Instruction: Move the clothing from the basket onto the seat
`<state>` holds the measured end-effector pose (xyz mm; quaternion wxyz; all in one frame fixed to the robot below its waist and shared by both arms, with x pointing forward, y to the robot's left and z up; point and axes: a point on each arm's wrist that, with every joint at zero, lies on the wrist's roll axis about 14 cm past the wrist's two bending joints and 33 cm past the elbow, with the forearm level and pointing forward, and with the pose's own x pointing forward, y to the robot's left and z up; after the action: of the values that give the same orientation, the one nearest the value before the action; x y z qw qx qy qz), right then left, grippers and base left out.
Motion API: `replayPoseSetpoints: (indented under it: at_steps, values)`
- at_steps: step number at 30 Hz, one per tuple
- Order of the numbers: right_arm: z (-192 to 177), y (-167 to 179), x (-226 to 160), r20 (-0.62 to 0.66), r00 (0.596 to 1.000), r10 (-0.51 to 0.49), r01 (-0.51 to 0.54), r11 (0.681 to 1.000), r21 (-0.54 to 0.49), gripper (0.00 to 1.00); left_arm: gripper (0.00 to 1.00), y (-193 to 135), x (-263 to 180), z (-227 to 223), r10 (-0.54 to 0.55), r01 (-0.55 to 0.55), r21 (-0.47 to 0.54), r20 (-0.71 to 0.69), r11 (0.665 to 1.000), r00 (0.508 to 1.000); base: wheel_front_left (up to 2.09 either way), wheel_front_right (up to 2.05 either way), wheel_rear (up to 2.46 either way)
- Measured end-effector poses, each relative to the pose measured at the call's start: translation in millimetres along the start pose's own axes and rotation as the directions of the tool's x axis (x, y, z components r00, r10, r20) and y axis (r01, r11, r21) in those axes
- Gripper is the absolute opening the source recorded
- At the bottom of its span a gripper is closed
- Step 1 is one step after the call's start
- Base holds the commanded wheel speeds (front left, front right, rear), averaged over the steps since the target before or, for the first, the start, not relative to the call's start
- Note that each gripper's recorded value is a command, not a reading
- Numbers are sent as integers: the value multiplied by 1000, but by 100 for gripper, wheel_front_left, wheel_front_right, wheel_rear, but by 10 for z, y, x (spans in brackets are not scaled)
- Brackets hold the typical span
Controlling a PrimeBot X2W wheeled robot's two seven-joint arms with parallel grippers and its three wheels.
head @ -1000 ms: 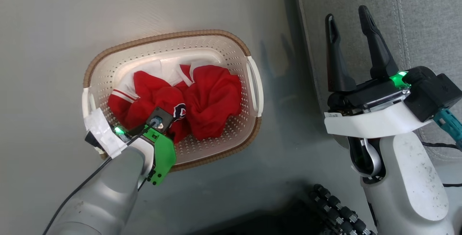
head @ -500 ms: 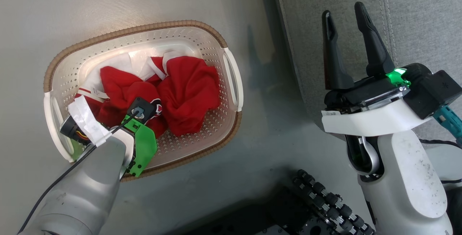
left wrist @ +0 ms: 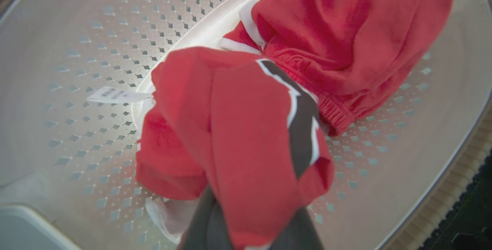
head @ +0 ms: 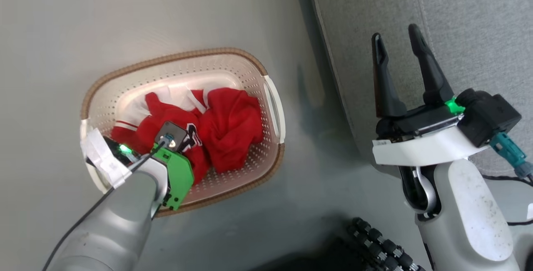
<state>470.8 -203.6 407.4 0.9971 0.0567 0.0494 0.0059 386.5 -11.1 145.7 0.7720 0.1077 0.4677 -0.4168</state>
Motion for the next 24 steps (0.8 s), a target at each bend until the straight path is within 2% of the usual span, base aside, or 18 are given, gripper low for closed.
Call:
replayPoseSetpoints:
  at_steps: [8, 12, 16, 19, 24]
  values:
    - [246, 125, -216, 38, 999, 23, -22, 999, -27, 100, 0, -8, -440, 376, 81, -66, -89, 177, 994, 981, 0, 0, 0]
    - [375, 155, -353, 62, 998, 26, -25, 999, -23, 100, 0, 16, -704, 640, 137, -101, -140, 274, 985, 952, 0, 0, 0]
    - [504, 200, -473, 89, 995, 39, -37, 999, -23, 100, 0, 48, -1064, 1110, 202, -130, -188, 442, 973, 874, 0, 0, 0]
    - [589, 243, -555, 109, 993, 52, -50, 999, -20, 100, 0, 86, -1386, 1297, 255, -155, -226, 534, 962, 806, 0, 0, 0]
    - [733, 311, -692, 136, 988, 70, -69, 998, -16, 100, 0, 92, -1997, 1623, 326, -189, -270, 678, 944, 658, 0, 0, 0]
